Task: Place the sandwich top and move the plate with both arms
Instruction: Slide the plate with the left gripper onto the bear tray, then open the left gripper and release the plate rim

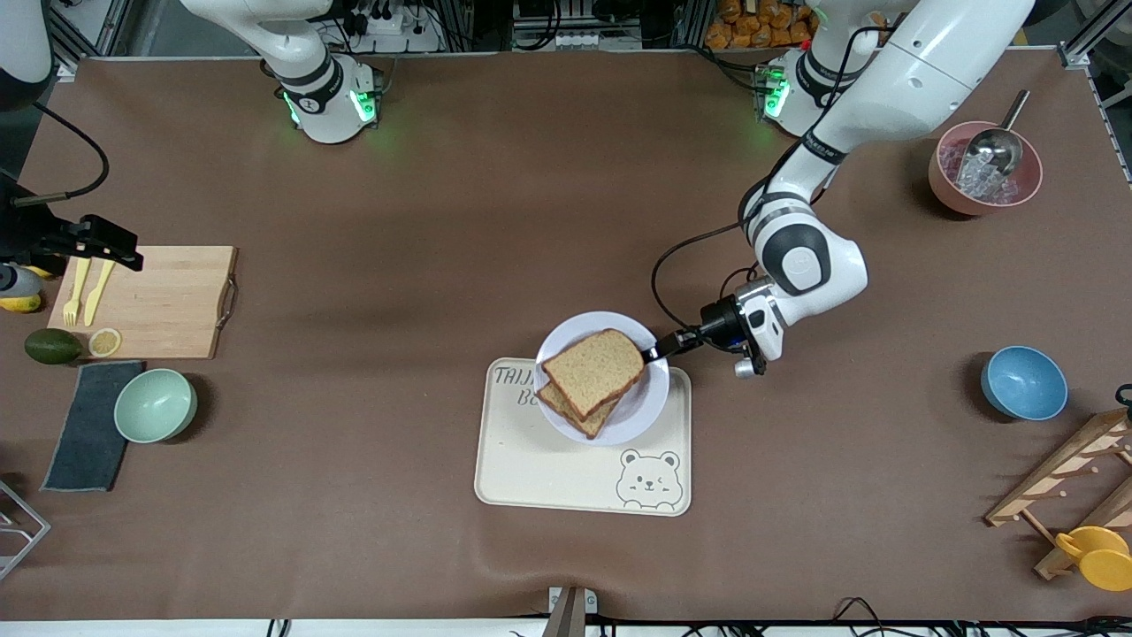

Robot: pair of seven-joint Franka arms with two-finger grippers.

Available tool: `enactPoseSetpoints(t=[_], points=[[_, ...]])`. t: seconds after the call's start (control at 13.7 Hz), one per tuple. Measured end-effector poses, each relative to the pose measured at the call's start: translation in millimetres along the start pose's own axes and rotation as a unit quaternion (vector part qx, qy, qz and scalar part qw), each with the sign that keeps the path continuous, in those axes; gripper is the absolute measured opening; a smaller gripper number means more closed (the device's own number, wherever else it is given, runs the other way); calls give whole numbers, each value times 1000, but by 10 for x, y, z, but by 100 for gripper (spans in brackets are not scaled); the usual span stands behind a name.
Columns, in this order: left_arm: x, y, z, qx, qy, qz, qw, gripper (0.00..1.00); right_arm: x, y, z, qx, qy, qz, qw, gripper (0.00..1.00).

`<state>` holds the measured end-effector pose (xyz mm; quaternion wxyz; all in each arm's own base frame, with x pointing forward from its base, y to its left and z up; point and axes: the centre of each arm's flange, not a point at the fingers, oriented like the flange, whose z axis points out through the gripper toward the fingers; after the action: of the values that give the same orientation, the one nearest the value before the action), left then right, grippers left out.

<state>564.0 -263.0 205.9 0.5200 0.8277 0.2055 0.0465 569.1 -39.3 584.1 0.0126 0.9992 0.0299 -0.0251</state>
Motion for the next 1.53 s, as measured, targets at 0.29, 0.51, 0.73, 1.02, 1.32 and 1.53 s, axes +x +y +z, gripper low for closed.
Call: enactPoseSetpoints(t=[0.29,0.51,0.73,1.02,1.32,1.53], points=[[74,-60,327,5,23,-24,999,8,0,-3,0,0,0,0,1000,100],[83,-151,534,19,34,-30,999,8,3,-26,2,1,0,-1,1000,100],[123,-224,680,26,43,-35,998,8,6,-43,12,1,-1,-3,1000,100],[150,-352,776,41,50,-33,997,8,23,-49,54,1,-5,-3,1000,100],[134,-352,832,45,52,-26,997,8,30,-48,51,1,-2,-3,1000,100],[227,-371,760,58,71,-20,996,35,32,-47,48,0,-1,-3,1000,100]])
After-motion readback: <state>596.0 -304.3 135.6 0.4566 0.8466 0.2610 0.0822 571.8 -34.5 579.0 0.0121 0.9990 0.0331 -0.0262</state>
